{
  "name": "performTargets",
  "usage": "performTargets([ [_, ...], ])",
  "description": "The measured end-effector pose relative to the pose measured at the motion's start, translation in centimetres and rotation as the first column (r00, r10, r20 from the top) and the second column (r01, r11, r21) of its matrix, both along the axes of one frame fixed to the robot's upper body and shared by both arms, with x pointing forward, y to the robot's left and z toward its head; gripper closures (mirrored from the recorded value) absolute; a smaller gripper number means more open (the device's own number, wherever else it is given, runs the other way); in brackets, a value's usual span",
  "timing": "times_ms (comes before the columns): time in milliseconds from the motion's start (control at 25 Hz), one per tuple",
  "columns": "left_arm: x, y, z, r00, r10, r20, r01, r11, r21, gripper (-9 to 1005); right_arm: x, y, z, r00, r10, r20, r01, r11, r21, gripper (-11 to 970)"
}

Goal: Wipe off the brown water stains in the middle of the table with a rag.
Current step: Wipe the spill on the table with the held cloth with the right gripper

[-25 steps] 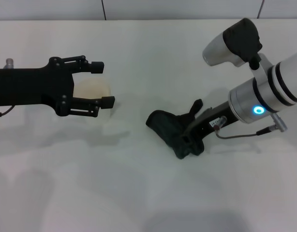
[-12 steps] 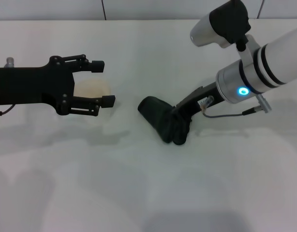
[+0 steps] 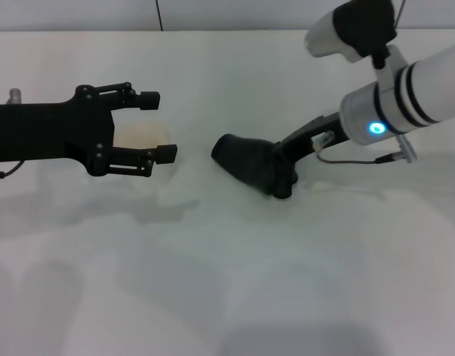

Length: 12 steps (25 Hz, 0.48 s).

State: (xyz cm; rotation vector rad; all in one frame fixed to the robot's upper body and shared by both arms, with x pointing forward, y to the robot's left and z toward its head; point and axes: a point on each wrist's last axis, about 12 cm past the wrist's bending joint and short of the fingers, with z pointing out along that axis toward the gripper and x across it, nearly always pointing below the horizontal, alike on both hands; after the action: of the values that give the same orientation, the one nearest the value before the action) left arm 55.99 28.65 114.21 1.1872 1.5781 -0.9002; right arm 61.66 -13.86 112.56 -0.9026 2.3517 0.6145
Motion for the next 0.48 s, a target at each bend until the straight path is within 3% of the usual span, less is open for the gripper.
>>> performTargets([
  [480,-0.2,0.1,-0.1,1.0,0.004,-0.004,-0.004,1.0,0.0,110,0.3,-4.0,-0.4,0.99,-0.138,0.01,0.137,0.99,0.041,912],
])
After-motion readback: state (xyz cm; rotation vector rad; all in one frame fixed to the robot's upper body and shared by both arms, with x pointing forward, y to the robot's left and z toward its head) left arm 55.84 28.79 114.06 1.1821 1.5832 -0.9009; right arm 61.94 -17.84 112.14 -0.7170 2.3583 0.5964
